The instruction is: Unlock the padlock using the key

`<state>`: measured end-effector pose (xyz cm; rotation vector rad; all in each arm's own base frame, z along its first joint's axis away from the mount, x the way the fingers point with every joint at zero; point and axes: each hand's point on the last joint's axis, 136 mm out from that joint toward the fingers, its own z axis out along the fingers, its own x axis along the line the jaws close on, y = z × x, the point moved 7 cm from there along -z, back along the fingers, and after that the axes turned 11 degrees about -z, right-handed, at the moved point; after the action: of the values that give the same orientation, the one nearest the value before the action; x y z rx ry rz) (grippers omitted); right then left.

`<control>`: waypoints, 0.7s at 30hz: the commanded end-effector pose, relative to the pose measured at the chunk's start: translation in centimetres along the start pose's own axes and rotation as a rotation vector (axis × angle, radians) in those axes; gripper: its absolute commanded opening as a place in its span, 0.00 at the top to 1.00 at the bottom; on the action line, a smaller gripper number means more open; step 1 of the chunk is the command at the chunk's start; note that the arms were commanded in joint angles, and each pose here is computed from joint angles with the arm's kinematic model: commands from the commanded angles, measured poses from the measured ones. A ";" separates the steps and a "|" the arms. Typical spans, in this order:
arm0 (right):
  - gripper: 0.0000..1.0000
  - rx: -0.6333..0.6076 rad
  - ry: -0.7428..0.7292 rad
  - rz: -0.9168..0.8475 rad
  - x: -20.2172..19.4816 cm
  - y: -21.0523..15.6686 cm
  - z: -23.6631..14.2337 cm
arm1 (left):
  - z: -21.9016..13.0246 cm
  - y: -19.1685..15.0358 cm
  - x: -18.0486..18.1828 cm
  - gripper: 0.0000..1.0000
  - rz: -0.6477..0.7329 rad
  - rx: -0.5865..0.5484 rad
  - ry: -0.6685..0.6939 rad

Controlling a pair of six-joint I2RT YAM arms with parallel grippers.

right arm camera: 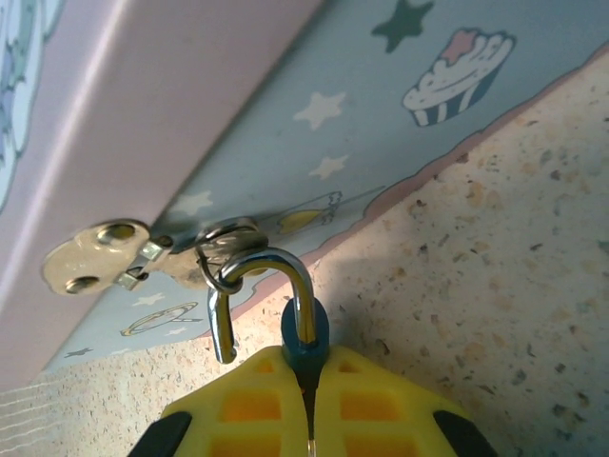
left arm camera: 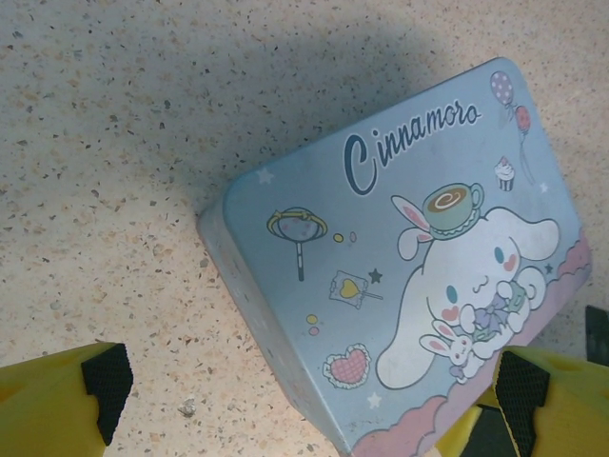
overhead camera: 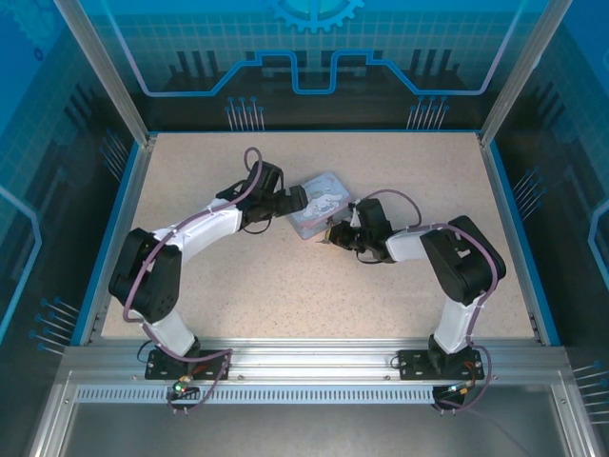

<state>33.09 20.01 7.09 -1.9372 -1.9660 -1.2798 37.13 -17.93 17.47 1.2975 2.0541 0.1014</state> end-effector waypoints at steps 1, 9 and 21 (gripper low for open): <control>1.00 0.062 -0.052 0.082 -1.5 -1.5 -0.4 | 1.2 -1.2 1.4 0.01 0.044 0.019 0.087; 1.00 0.059 -0.071 0.095 -1.7 -1.2 -0.8 | 2.4 -2.7 2.3 0.01 0.068 0.055 0.139; 1.00 0.062 -0.104 0.114 -2.0 -0.8 -1.4 | 3.8 -4.1 3.6 0.02 0.076 0.098 0.198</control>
<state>32.81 19.03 7.36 -1.9968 -1.9191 -1.2278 36.20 -18.61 13.26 1.4035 2.1382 0.1441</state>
